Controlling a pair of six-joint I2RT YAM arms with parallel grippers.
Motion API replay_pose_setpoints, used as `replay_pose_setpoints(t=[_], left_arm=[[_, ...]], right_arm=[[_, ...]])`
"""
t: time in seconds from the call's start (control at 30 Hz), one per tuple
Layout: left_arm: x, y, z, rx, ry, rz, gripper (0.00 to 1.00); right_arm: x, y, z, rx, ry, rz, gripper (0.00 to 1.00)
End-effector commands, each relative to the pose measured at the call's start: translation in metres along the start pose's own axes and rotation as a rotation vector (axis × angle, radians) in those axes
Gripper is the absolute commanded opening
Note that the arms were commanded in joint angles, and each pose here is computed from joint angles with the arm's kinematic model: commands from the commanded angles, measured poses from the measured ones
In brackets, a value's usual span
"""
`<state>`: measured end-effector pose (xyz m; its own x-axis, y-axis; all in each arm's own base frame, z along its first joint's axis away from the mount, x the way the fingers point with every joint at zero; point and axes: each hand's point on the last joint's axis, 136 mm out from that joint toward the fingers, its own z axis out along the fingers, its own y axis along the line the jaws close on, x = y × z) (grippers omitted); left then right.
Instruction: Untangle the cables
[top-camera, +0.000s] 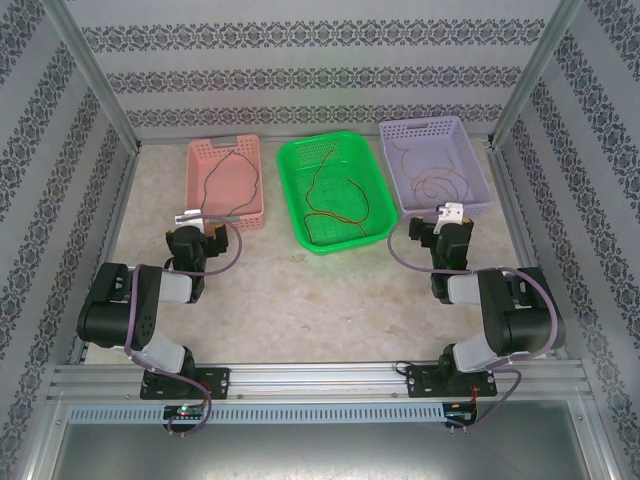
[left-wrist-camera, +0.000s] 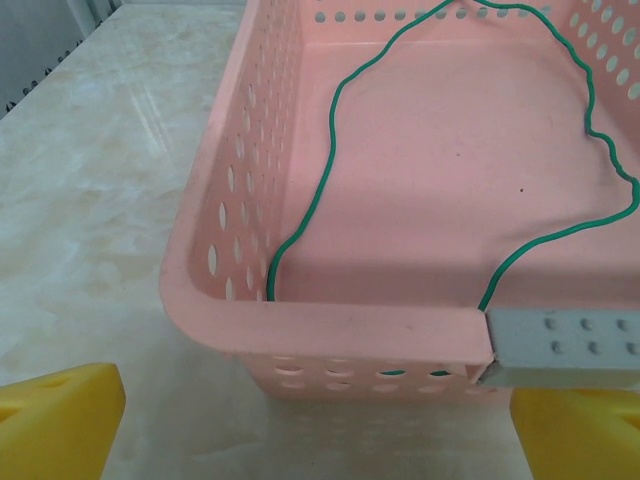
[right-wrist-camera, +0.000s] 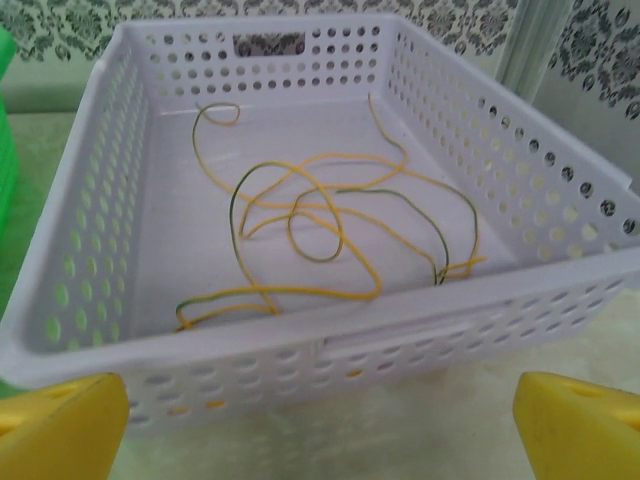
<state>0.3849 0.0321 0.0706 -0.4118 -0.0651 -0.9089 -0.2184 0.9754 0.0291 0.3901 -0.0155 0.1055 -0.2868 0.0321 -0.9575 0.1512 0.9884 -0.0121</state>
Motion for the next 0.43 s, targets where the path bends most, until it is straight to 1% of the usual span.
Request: replay_pose_setpoints(t=[0.0, 0.2, 0.3, 0.4], left_arm=[[-0.0161, -0.0004, 0.0005, 0.01, -0.056, 0.0, 1.0], [-0.0163, -0.0014, 0.0005, 0.011, -0.059, 0.006, 1.0], [-0.0161, -0.0013, 0.0006, 0.011, -0.056, 0.009, 1.0], [-0.016, -0.0017, 0.0007, 0.011, -0.057, 0.008, 1.0]], right_arm=[[-0.0034, -0.0015, 0.0019, 0.025, -0.005, 0.003, 0.98], [-0.0037, 0.0012, 0.0006, 0.032, -0.01, -0.017, 0.98], [-0.0021, 0.001, 0.0035, -0.002, 0.009, 0.003, 0.98], [-0.003, 0.0044, 0.0011, -0.012, -0.003, -0.011, 0.98]])
